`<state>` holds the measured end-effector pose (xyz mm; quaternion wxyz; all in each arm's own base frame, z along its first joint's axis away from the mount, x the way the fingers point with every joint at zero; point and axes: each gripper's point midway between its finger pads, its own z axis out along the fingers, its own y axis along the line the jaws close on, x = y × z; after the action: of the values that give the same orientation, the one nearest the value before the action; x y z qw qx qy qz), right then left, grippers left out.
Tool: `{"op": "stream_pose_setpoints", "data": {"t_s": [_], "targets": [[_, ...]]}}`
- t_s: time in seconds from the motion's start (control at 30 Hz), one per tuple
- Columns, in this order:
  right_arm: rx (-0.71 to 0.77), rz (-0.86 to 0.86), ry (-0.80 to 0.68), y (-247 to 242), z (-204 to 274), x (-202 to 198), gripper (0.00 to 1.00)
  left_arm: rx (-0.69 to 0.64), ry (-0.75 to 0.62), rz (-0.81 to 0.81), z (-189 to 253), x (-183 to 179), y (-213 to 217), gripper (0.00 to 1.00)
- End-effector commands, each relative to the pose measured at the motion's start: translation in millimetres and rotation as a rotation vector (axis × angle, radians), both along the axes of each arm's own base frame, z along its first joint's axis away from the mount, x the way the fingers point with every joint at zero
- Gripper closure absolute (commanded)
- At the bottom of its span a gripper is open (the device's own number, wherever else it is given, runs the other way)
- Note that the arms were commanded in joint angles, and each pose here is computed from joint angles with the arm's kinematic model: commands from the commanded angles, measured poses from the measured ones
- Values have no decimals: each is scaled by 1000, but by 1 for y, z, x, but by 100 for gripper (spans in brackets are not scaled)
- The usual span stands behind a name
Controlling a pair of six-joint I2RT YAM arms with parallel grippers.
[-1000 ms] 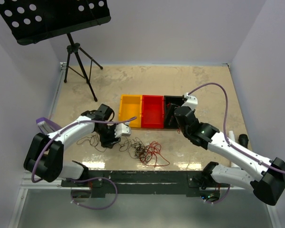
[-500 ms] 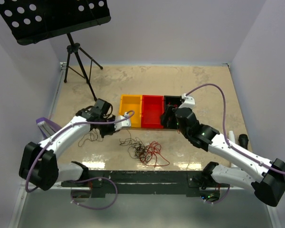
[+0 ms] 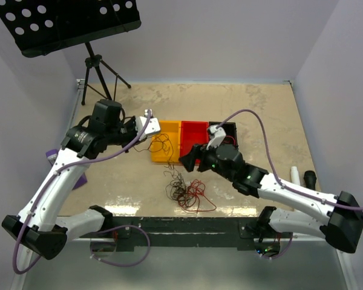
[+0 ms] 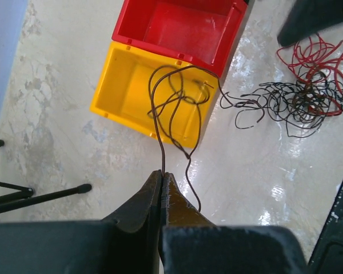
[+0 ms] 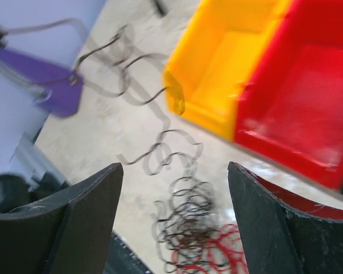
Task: Untangle the cables
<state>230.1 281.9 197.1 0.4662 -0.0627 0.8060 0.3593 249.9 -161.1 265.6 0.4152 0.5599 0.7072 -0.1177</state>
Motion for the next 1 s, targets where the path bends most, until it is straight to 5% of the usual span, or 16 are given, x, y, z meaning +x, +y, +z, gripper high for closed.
{"op": "stream_pose_setpoints", "data": {"t_s": [0.0,0.3,0.37,0.53,0.73,0.83,0.97], "targets": [[53,107,-37,44,5,-19,22,-57,19,23,25,-11,0,100],[-46,108,72,79,-68,-59,27,-208,-184,60,124,-1,-6,100],[-112,47,117,75,-94,-56,37,-217,-182,49,132,-4,-7,100],[-127,-12,202,74,-128,-63,79,-243,-193,39,152,-10,-8,100],[-211,-8,253,77,-168,-90,91,-279,-281,73,191,-13,0,100],[-253,-11,287,79,-188,-105,100,-341,-400,123,234,-11,7,100],[-312,-15,327,78,-217,-123,100,-460,-605,190,305,-15,23,100]]}}
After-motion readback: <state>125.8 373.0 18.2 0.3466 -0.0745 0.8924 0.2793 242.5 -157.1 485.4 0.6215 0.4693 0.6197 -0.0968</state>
